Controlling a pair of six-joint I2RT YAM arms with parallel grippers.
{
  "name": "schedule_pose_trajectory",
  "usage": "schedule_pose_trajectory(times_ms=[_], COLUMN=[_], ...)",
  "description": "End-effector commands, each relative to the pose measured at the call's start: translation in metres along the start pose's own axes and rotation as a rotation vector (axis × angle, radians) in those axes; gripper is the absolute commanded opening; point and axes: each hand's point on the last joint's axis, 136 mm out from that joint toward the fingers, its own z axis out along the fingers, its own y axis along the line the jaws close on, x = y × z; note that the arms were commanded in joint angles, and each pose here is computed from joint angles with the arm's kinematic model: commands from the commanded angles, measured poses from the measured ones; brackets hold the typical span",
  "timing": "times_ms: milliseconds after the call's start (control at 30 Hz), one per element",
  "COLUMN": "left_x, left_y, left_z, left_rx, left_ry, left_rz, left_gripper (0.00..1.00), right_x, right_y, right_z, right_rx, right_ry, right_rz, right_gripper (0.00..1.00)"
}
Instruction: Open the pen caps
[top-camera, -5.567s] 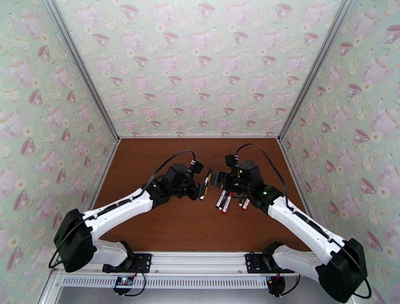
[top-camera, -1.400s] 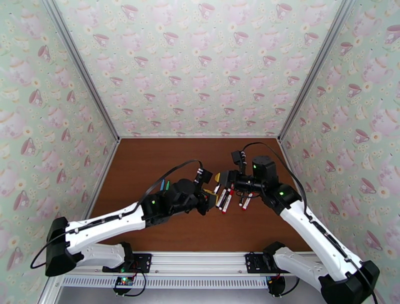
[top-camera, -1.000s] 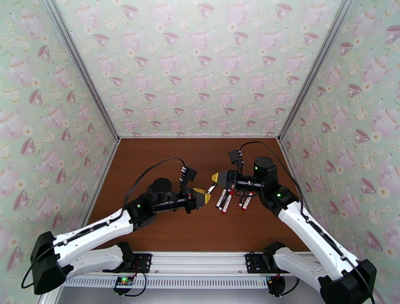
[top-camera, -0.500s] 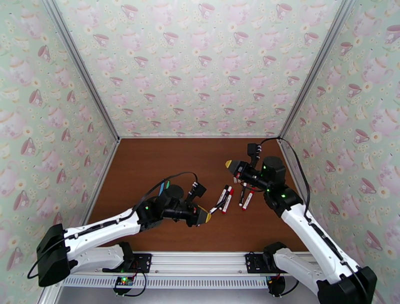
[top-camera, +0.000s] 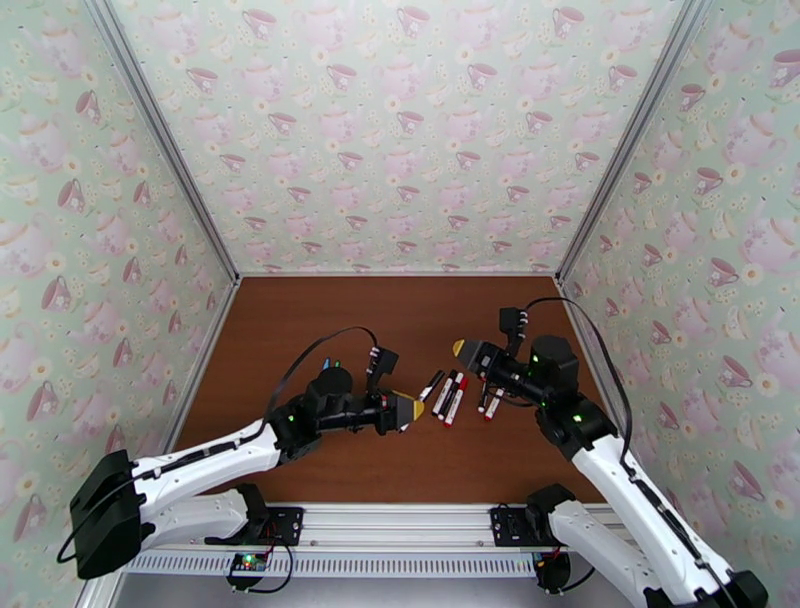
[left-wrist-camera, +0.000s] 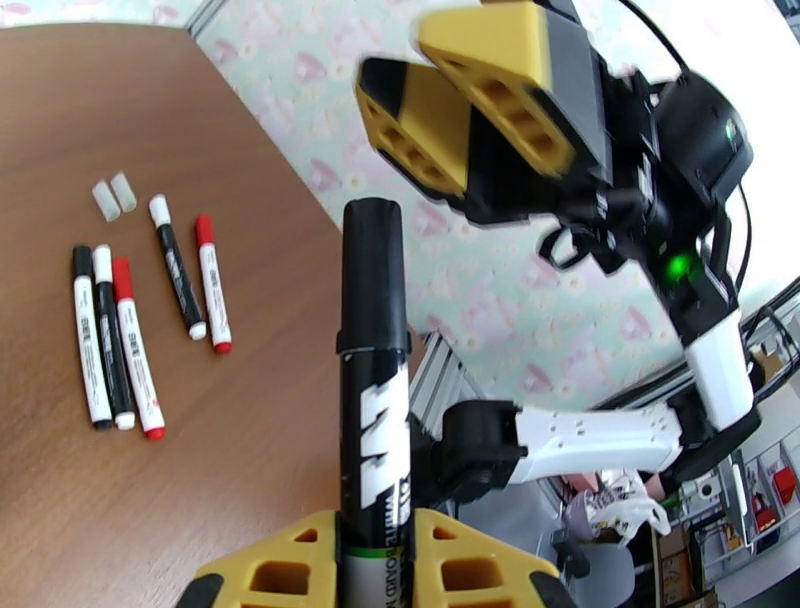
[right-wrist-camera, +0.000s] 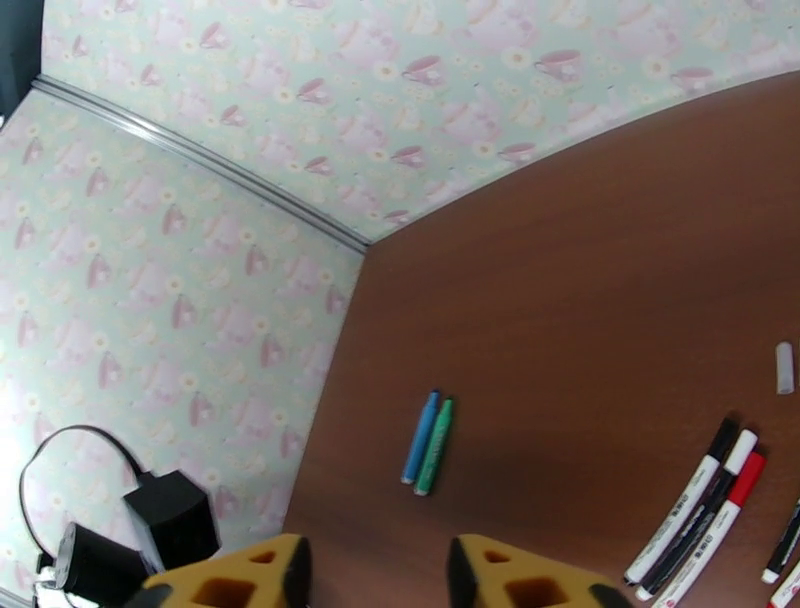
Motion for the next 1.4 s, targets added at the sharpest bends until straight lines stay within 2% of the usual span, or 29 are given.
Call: schedule_pose_trajectory(times_ms=[0,100,233,467,800,967,1367], left_x=[-0.025,-0.032,-0.035,-0.040,-0.044,-0.046,-0.040], left_y=[-0.013,-0.020,-0.032,-0.036,-0.043,-0.045,-0.039], left_z=[-0.005,-0.005,0.001,0.001,0.006,0.006,0.013], left_rx=[0.026,0.052,0.084,0.094,0.116,0.122,0.114], left_ry=[-0.092,-0.116,-0.082,-0.087,-0.094,-0.098,-0.078], left_rz=[0.024,0.031,0.055,0.074,0.083,0.087,0.079], left_gripper=[0.01,0.01,0.01,0.01,0.01,0.00,0.00], right_x=[0.011,0.012,0.013,0.014,0.011,0.021,0.020], right_y=[0.004,0.009,0.023,0.037,0.065,0.059,0.065], right_z=[0.001,0.005,0.010,0.017,0.018,0.030,0.027], right_rx=[-0.047,-0.089,-0.145,-0.194,-0.293,-0.277,-0.286], right_ry=[0.040,0.040,0.042,0.069,0.086,0.132,0.121], right_rz=[0.017,0.050,0.064,0.103,0.135,0.147,0.132], right_gripper=[0.53,0.56,0.59,0.61,0.53,0.52,0.29])
